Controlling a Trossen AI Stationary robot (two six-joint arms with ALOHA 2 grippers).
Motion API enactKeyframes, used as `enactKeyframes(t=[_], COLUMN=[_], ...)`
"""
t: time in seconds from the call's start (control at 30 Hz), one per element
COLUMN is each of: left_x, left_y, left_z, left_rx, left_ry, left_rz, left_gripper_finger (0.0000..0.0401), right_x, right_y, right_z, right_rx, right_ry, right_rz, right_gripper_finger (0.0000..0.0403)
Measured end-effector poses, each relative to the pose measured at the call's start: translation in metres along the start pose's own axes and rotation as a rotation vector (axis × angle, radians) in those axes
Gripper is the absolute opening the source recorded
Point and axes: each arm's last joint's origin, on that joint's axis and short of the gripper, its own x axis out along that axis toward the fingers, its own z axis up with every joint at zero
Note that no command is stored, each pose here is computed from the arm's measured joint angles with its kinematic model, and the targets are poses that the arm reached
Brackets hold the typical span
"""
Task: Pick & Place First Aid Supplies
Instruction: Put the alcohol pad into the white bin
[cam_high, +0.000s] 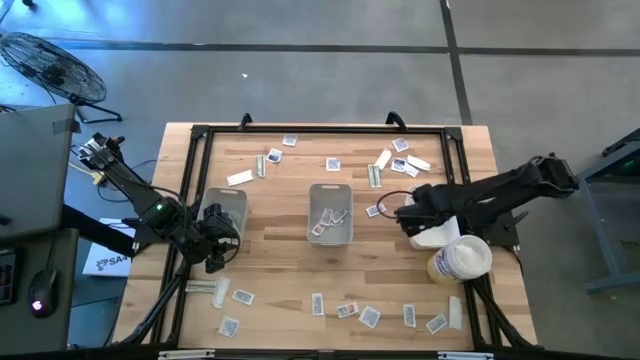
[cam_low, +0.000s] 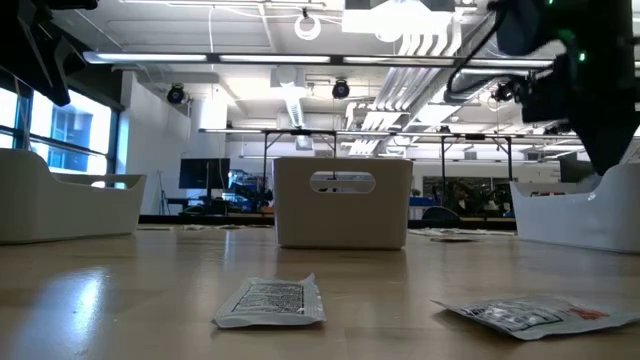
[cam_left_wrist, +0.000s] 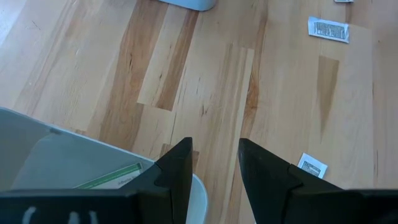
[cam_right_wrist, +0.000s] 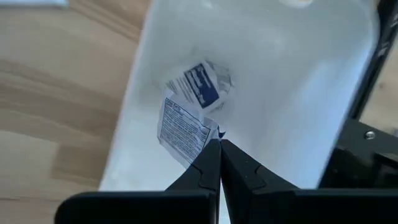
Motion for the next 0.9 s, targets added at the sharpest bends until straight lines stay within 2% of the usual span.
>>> enactKeyframes(t=[0.23,0.47,0.63,0.77,0.9], left_x=[0.000,0.000,0.000,0.000,0.000], left_y=[0.000,0.000,0.000,0.000,0.000], left_z=[0.000,0.000,0.000,0.000,0.000], left_rx=[0.000,0.000,0.000,0.000,0.000], left_ry=[0.000,0.000,0.000,0.000,0.000], left_rz=[0.000,0.000,0.000,0.000,0.000], left_gripper_finger=[0.0128,0.0128,0.0128,0.0128,0.0128], right_x=[0.022,0.017,0.002,-0.019,-0.040], right_y=[-0.004,-0.002,0.001,0.006,0.019], right_z=[0.004,0.005,0.009,0.014,0.014], right_rx=[-0.017,-0.037,-0.040,-0.052,-0.099], right_ry=[0.000,0.008,-0.004,-0.071,-0.173], right_rz=[-0.029,-0.010,0.019,0.073,0.204], right_gripper_finger=[0.0007,0.0061,0.0100,0.0115,0.0118])
